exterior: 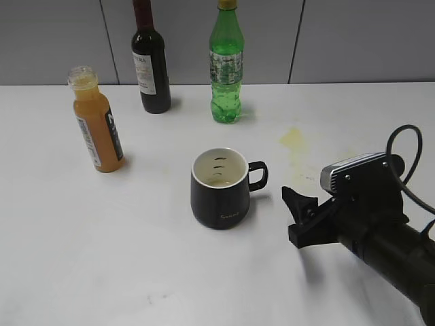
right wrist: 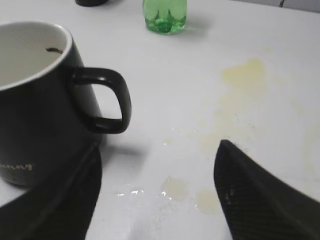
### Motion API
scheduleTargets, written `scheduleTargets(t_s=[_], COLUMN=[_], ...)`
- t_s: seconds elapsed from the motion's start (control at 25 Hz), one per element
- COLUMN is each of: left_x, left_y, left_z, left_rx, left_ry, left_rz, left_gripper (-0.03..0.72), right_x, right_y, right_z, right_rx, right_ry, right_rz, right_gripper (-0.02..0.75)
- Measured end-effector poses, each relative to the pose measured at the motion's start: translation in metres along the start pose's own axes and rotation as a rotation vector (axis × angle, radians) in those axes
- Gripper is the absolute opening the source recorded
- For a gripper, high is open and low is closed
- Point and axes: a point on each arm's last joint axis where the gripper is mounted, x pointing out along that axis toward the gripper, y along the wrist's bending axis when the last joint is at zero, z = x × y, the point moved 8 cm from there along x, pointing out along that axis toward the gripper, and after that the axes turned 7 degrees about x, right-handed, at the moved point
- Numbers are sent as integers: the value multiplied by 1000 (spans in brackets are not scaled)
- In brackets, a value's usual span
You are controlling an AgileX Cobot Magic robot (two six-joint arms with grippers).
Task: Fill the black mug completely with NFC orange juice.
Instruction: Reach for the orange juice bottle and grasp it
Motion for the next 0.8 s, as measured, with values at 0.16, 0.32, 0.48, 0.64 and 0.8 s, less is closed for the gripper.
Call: scheduleTargets(t_s=[0.16, 0.32, 0.48, 0.64, 0.8], left_x=[0, 0, 0, 0, 0], left_y=[0, 0, 0, 0, 0], left_z=[0, 0, 0, 0, 0], left_rx=[0, 0, 0, 0, 0], left_ry=[0, 0, 0, 0, 0], left_rz=[0, 0, 0, 0, 0], left_gripper=[242, 242, 242, 242, 242], right_x=[-12, -26, -36, -40, -44], right_y=[0, 0, -9, -14, -7], right_z=[25, 63, 81, 80, 80], right_rx=[-13, -34, -45, -74, -85], right_ry=[-74, -200, -170, 10, 161], right_rz=[4, -3, -67, -123, -106], right_gripper=[537, 571, 603, 608, 608])
